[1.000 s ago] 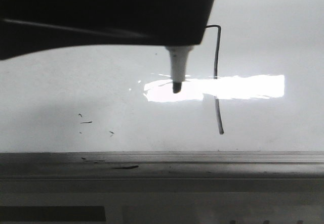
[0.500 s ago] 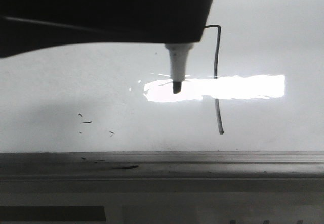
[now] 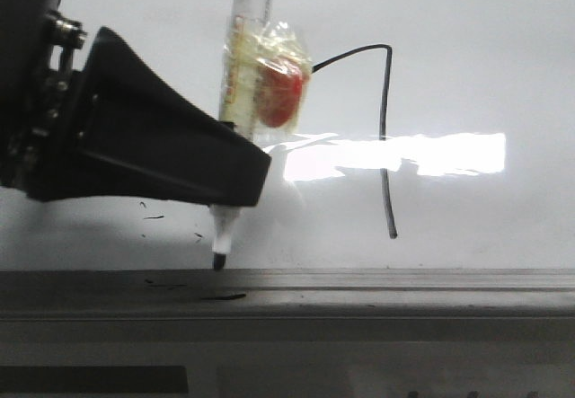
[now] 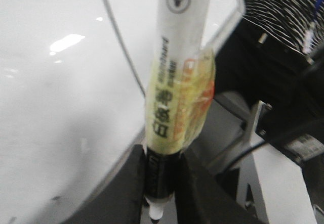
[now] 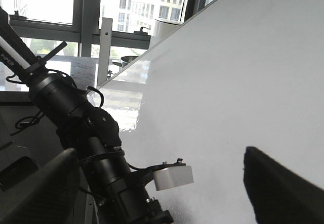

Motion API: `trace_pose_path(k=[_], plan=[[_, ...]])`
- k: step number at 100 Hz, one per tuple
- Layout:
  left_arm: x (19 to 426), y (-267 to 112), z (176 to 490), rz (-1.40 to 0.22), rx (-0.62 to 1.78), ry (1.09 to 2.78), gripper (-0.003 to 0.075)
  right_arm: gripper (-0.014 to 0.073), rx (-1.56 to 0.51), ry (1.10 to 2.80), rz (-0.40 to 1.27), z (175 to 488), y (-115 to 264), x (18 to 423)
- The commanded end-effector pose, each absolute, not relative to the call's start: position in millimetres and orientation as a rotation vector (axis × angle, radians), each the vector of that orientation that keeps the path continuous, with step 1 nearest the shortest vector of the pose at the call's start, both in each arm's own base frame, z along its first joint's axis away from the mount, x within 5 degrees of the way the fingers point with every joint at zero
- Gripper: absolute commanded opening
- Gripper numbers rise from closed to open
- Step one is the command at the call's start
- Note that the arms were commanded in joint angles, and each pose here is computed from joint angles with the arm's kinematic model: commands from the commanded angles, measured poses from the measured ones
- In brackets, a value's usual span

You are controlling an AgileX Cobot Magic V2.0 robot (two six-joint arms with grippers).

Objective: Write number 7 on whiteboard

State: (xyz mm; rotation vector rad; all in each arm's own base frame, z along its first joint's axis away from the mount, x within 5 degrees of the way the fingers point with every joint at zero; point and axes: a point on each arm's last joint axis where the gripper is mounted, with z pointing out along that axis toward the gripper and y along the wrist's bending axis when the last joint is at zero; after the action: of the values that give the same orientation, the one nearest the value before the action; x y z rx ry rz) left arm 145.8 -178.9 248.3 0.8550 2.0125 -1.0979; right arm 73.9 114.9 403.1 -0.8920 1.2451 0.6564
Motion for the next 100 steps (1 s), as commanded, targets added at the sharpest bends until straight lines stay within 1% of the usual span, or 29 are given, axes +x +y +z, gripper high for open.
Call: trace_pose_path(k=[1, 6, 9, 11, 14, 15, 16, 18, 19, 20, 23, 25, 41, 46, 65, 86, 100], plan=[[153.7, -182.9, 266.7, -1.108, 0.717, 2.006, -0.0021, 0.0547, -0.818, 1.189, 0.647, 419.1, 109.2, 73.8], [155.7, -185.3, 269.8, -1.072, 0.683, 2.012, -0.0021, 0.0466, -0.819, 1.19, 0.648, 418.9, 109.3, 73.7], [154.9, -188.1, 271.8, -1.057, 0.679, 2.01, -0.0021, 0.0384, -0.819, 1.19, 0.648, 418.9, 109.3, 73.7], [154.5, -189.9, 273.0, -1.04, 0.676, 2.009, -0.0021, 0.0346, -0.819, 1.19, 0.648, 418.9, 109.3, 73.7], [153.9, -192.7, 275.2, -1.018, 0.671, 2.004, -0.0021, 0.024, -0.819, 1.19, 0.648, 418.9, 109.3, 73.7], [153.7, -193.3, 275.5, -1.011, 0.671, 2.003, -0.0021, 0.0218, -0.819, 1.19, 0.648, 418.9, 109.3, 73.7], [153.0, -194.4, 275.7, -0.997, 0.668, 2.004, -0.0021, 0.0173, -0.819, 1.19, 0.648, 418.9, 109.3, 73.7], [152.2, -196.1, 276.2, -0.974, 0.662, 2.005, -0.0021, 0.0127, -0.819, 1.19, 0.648, 418.9, 109.3, 73.7], [152.1, -196.9, 277.3, -0.969, 0.657, 2.003, -0.0021, 0.0082, -0.819, 1.19, 0.648, 418.9, 109.3, 73.7], [152.9, -196.8, 277.2, -0.947, 0.644, 2.006, -0.0021, 0.0059, -0.819, 1.19, 0.648, 418.9, 109.3, 73.7], [150.8, -199.1, 277.0, -0.921, 0.613, 2.019, -0.0021, -0.0046, -0.819, 1.19, 0.648, 418.9, 109.3, 73.7], [150.5, -199.6, 276.7, -0.894, 0.585, 2.027, -0.0021, -0.0072, -0.819, 1.19, 0.648, 418.9, 109.3, 73.7], [149.6, -195.4, 271.8, -0.685, 0.378, 2.09, -0.002, -0.0064, -0.82, 1.189, 0.646, 418.9, 109.3, 73.7], [148.6, -194.9, 271.3, -0.653, 0.366, 2.092, -0.002, -0.0064, -0.82, 1.189, 0.646, 418.9, 109.3, 73.7], [153.7, -191.5, 268.5, -0.595, 0.334, 2.1, -0.002, -0.0064, -0.817, 1.188, 0.645, 419.2, 109.1, 73.9], [165.0, -189.6, 256.5, -0.524, 0.287, 2.146, -0.002, -0.0064, -0.813, 1.187, 0.643, 419.5, 109.0, 74.1], [168.8, -188.5, 252.4, -0.506, 0.264, 2.164, -0.002, -0.0064, -0.818, 1.189, 0.645, 419.1, 109.2, 73.8]])
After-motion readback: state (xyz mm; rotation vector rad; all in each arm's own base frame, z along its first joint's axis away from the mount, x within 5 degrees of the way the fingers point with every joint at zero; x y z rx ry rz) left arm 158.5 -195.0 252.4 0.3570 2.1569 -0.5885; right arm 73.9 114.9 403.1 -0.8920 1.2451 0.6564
